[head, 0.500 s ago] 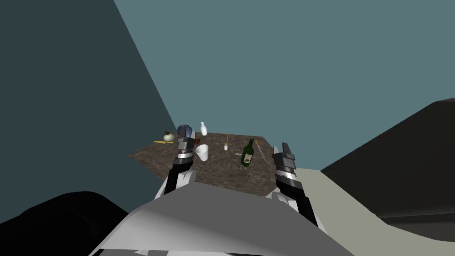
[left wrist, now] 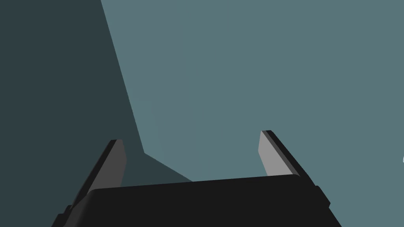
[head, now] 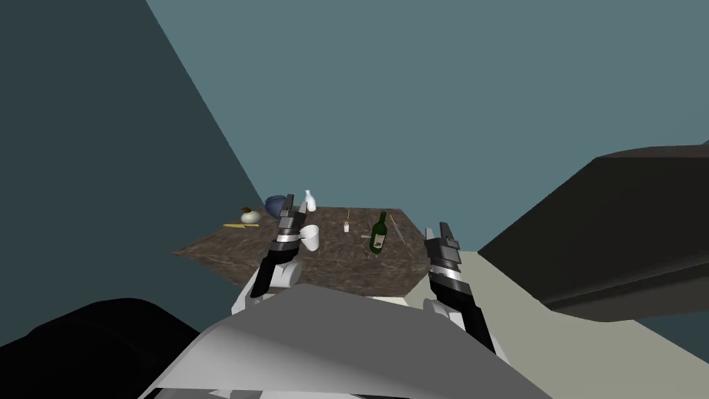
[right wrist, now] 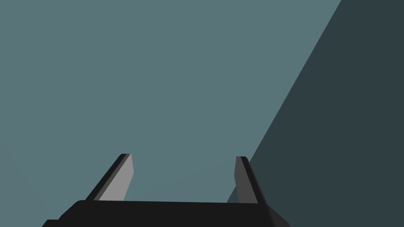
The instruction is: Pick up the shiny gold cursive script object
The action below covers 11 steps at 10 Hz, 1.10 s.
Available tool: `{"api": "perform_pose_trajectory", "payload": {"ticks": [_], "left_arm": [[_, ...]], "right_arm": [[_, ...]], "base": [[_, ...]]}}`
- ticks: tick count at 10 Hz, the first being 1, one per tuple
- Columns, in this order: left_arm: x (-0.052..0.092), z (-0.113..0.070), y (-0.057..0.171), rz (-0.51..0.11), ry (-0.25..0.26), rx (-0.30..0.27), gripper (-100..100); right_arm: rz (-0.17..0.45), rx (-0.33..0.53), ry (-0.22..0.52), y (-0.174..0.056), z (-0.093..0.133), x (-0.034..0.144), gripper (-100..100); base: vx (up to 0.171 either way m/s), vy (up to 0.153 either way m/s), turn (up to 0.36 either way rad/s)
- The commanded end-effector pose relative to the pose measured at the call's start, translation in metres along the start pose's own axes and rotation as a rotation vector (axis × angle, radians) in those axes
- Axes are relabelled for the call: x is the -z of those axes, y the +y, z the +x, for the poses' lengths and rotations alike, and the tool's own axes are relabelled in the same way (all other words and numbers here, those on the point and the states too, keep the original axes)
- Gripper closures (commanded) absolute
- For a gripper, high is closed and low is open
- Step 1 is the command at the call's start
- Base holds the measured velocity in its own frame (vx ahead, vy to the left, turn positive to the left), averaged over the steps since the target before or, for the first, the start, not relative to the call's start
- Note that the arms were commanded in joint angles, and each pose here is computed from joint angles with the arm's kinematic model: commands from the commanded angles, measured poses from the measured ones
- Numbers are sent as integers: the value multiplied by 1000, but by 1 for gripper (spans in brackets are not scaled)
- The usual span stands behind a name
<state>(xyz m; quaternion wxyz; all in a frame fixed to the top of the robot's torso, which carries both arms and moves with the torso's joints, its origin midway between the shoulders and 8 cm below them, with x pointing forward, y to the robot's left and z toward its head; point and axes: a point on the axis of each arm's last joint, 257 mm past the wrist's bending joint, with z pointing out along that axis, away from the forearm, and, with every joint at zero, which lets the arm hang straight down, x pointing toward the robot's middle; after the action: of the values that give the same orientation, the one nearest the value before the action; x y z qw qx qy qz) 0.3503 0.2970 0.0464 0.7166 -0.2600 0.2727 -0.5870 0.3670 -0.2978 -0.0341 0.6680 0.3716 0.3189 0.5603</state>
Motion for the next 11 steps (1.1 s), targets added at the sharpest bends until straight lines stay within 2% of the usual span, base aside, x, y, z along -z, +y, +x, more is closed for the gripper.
{"api": "perform_pose_trajectory", "payload": {"ticks": [1,6,11], "left_arm": [[-9,3,3,-13,35,-10,-100],[-32,6,26,-82,116,-33,-100],[-42,4,53,-165,152,-48,-100]], "right_arm": [[0,0,0,0,0,0,0],[0,0,0,0,0,0,0],[0,0,0,0,0,0,0]], "base": [[-75,-36,-302],[-66,-18,-277],[-43,-17,-179]]}}
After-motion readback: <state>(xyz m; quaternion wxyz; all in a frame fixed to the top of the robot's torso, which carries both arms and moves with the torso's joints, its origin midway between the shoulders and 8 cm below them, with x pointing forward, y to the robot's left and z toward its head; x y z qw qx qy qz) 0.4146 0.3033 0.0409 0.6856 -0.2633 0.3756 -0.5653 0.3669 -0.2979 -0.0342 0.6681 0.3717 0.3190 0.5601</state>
